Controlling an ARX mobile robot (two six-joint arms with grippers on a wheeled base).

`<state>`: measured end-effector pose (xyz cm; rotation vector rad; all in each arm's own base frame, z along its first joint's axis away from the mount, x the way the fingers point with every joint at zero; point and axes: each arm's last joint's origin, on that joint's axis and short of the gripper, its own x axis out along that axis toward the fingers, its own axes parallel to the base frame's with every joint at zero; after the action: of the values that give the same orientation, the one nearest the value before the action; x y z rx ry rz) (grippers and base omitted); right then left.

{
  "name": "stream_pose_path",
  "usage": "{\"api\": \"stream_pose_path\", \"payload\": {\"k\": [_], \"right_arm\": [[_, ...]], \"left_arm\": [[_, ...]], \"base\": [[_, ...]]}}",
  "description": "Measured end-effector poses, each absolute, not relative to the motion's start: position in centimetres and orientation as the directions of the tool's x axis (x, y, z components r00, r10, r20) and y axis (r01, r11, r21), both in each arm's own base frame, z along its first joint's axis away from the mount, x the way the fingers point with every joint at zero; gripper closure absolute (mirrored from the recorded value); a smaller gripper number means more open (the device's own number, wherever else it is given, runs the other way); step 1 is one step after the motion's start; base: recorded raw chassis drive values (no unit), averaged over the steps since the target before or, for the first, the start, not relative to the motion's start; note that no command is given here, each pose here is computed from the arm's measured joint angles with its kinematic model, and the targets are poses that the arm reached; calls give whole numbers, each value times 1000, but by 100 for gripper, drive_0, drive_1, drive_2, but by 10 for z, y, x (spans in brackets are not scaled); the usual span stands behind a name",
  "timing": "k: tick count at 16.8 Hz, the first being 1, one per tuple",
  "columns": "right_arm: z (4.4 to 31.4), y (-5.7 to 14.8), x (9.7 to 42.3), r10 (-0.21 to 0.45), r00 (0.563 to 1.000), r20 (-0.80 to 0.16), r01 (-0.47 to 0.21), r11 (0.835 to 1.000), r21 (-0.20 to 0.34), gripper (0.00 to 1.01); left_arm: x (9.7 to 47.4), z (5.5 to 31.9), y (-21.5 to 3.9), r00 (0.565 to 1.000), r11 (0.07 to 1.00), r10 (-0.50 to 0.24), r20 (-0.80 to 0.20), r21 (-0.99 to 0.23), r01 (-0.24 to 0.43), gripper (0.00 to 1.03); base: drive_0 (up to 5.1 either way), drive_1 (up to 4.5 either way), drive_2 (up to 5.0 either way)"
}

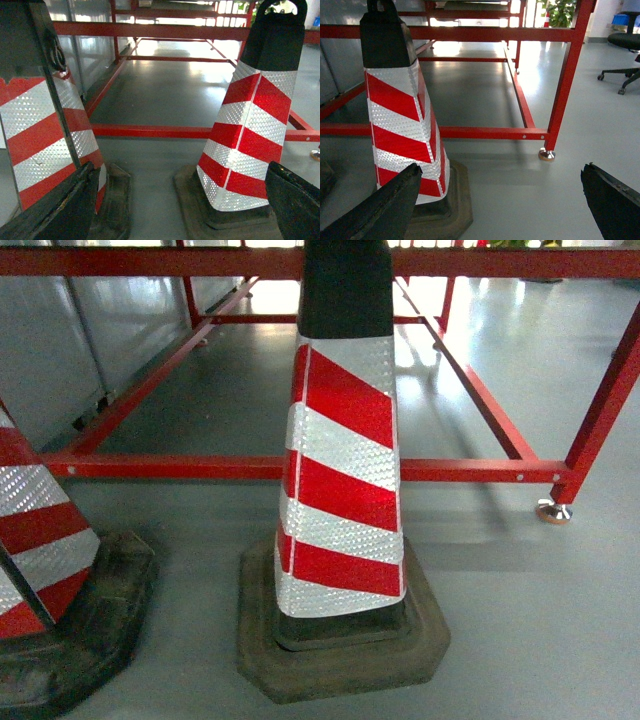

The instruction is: Place box next to blue box on left shelf

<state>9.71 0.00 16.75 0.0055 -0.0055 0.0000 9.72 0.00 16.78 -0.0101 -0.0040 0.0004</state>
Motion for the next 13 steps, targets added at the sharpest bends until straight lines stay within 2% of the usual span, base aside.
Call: {"api": "stream_pose_path", "payload": {"k": [13], "right_arm": [[168, 0, 97, 0, 1000, 6, 0, 1000, 6, 3]], "left_arm": [[97, 168, 0, 1000, 1000, 0, 4, -10, 0, 5]], "base": [[0, 0, 0]]}}
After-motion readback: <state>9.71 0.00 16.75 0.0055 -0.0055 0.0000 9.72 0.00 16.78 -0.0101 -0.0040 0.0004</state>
